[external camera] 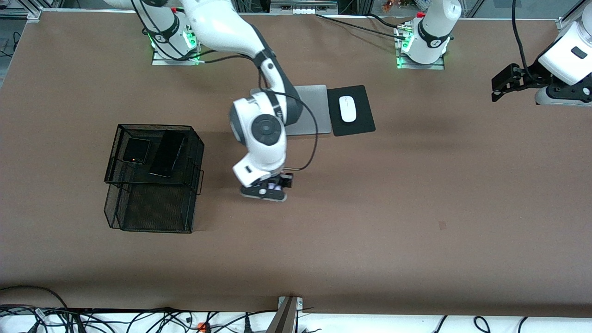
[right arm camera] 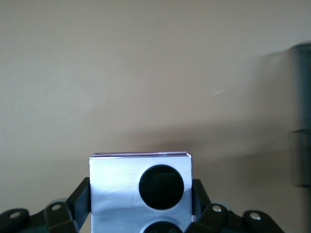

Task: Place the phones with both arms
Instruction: 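Lower the white phone into the mesh basket and open the right gripper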

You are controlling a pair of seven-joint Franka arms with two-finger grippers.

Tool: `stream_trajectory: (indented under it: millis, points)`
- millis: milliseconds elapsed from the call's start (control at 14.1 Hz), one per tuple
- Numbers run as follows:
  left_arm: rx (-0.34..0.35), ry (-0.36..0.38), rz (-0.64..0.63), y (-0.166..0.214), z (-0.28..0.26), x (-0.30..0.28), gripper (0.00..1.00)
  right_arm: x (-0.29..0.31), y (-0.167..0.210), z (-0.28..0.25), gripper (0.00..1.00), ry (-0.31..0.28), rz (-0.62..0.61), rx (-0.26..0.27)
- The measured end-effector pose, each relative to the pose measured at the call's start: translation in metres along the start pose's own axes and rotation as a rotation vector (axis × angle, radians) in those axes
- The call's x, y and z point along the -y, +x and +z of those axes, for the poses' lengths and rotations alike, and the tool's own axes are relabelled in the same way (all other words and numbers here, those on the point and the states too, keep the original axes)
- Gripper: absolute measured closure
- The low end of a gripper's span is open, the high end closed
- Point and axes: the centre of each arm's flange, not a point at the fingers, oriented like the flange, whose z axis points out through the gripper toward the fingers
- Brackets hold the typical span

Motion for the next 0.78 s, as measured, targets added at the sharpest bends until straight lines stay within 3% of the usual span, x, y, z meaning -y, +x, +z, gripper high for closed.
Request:
stream_trajectory:
  millis: [212, 495, 778]
  points:
    - [-0.013, -0.015, -0.016, 0.0, -0.005, 0.0, 0.0, -0.08, 0.042, -0.036, 0.16, -0.066, -0.06, 0.038]
    - [-0.017, -0.016, -0.033, 0.0, -0.008, 0.002, 0.0, -0.167, 0.083, -0.013, 0.16, -0.105, -0.138, 0.082]
    - [-0.017, -0.016, -0.036, 0.0, -0.008, 0.002, 0.0, -0.279, 0.124, 0.012, 0.16, -0.057, -0.164, 0.137]
